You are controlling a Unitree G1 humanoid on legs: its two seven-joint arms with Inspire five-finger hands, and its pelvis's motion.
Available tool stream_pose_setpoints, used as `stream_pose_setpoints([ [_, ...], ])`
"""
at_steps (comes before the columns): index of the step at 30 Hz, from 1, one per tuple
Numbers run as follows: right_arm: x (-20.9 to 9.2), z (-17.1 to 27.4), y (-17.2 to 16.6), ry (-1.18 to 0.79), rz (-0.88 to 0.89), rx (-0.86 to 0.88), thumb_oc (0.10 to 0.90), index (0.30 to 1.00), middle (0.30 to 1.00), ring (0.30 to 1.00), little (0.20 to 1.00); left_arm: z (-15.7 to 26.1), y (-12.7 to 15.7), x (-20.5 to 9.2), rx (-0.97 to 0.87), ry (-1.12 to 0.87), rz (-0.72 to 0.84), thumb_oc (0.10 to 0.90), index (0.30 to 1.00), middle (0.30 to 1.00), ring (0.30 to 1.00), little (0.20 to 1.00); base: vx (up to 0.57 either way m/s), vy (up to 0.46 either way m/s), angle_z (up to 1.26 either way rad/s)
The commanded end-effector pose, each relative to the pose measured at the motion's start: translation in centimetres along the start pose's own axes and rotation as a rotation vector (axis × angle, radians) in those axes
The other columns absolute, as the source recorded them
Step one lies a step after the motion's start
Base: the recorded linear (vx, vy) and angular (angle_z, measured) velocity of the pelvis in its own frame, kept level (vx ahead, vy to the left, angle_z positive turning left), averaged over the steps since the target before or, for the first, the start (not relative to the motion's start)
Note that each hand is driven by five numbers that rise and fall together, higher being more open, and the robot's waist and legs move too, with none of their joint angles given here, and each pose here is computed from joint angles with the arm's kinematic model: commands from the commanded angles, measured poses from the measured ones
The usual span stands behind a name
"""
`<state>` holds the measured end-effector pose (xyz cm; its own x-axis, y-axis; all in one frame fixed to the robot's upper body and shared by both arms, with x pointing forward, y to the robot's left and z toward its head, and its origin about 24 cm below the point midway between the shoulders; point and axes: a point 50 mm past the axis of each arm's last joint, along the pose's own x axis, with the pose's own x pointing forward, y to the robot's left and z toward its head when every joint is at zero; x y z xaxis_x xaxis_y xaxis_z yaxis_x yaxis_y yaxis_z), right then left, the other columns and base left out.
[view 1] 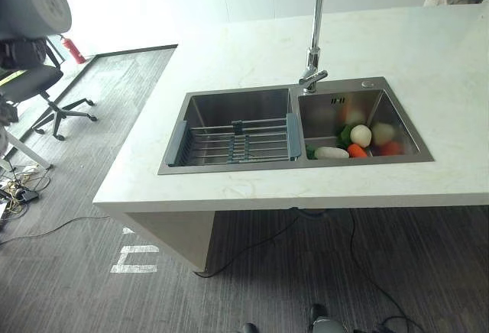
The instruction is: Place the dishes in the dishwasher.
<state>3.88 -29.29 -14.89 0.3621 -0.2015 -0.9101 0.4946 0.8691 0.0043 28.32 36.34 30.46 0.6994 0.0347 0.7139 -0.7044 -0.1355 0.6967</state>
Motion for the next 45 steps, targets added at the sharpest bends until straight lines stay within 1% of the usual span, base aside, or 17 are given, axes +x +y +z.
stream_pose_setpoints([
  [1,-0.2,1.2,-0.9,-0.040,-0.002,-0.052,0.800,0.900,0.900,0.900,0.900,-1.2,7.9,2.0,-0.065,0.051,0.379,0.400,0.300,0.300,0.300,0.300,-0.06,-0.092,0.19],
  [4,0.1,0.8,0.3,-0.009,0.055,-0.144,0.800,0.900,0.900,0.900,0.900,-1.0,5.7,-1.1,-0.169,0.093,0.367,0.400,0.300,0.300,0.300,0.300,-0.06,-0.111,0.20],
  [5,0.2,0.7,1.0,0.009,0.083,-0.206,0.800,0.900,0.900,0.900,0.900,-1.1,4.6,-2.8,-0.209,0.123,0.356,0.400,0.300,0.300,0.300,0.300,-0.05,-0.102,0.26],
  [6,0.3,0.6,1.3,0.020,0.102,-0.233,0.800,0.900,0.900,0.900,0.900,-1.2,4.1,-3.4,-0.227,0.137,0.350,0.400,0.300,0.300,0.300,0.300,-0.05,-0.103,0.30],
  [10,0.6,0.7,4.2,0.024,0.271,-0.376,0.800,0.900,0.900,0.900,0.900,-1.0,1.3,-7.2,-0.366,0.226,0.309,0.400,0.300,0.300,0.300,0.300,-0.05,-0.098,0.25],
  [11,0.7,0.8,5.6,0.022,0.347,-0.443,0.800,0.900,0.900,0.900,0.900,-0.4,-0.3,-9.2,-0.448,0.272,0.295,0.400,0.300,0.300,0.300,0.300,-0.16,-0.116,0.67],
  [12,0.8,1.2,6.2,0.017,0.364,-0.491,0.800,0.900,0.900,0.900,0.900,0.8,-1.6,-10.3,-0.553,0.281,0.279,0.400,0.300,0.300,0.300,0.300,-0.18,-0.082,0.92],
  [13,0.9,1.2,6.2,0.014,0.362,-0.493,0.800,0.900,0.900,0.900,0.900,0.9,-1.7,-10.3,-0.560,0.282,0.278,0.400,0.300,0.300,0.300,0.300,-0.20,-0.011,1.14],
  [14,0.9,1.6,6.4,0.006,0.363,-0.516,0.800,0.900,0.900,0.900,0.900,1.5,-2.3,-10.9,-0.628,0.285,0.266,0.400,0.300,0.300,0.300,0.300,-0.18,0.026,1.18],
  [16,1.0,2.3,6.4,-0.018,0.341,-0.510,0.800,0.900,0.900,0.900,0.900,3.2,-3.8,-12.0,-0.818,0.289,0.210,0.400,0.300,0.300,0.300,0.300,-0.21,0.038,1.04],
  [18,1.0,2.7,6.1,-0.045,0.315,-0.453,0.800,0.900,0.900,0.900,0.900,4.9,-5.2,-12.9,-0.984,0.299,0.156,0.400,0.300,0.300,0.300,0.300,-0.17,0.061,1.84],
  [21,1.1,3.8,6.3,-0.112,0.275,-0.326,0.800,0.900,0.900,0.900,0.900,7.8,-6.6,-13.6,-1.127,0.233,0.070,0.400,0.300,0.300,0.300,0.300,-0.22,0.177,2.03],
  [24,1.2,4.4,6.5,-0.143,0.248,-0.239,0.800,0.900,0.900,0.900,0.900,9.3,-7.3,-14.5,-1.231,0.211,0.000,0.400,0.300,0.300,0.300,0.300,-0.03,0.301,1.57],
  [28,1.3,4.1,7.1,-0.134,0.216,-0.265,0.800,0.900,0.900,0.900,0.900,11.2,-7.0,-14.1,-1.249,0.117,-0.041,0.400,0.300,0.300,0.300,0.300,0.06,0.325,0.75],
  [32,1.2,2.4,5.4,-0.072,0.168,-0.232,0.800,0.900,0.900,0.900,0.900,14.3,-7.2,-12.7,-1.321,-0.029,-0.086,0.400,0.300,0.300,0.300,0.300,-0.07,-0.034,1.54],
  [38,1.2,2.1,4.9,-0.045,0.164,-0.253,0.800,0.900,0.900,0.900,0.900,15.6,-7.6,-12.8,-1.322,-0.061,-0.156,0.400,0.300,0.300,0.300,0.300,0.03,-0.194,1.61],
  [45,1.4,3.4,5.9,-0.069,0.209,-0.285,0.800,0.900,0.900,0.900,0.900,15.0,-7.0,-13.3,-1.341,-0.033,-0.211,0.400,0.300,0.300,0.300,0.300,0.01,-0.158,0.47],
])
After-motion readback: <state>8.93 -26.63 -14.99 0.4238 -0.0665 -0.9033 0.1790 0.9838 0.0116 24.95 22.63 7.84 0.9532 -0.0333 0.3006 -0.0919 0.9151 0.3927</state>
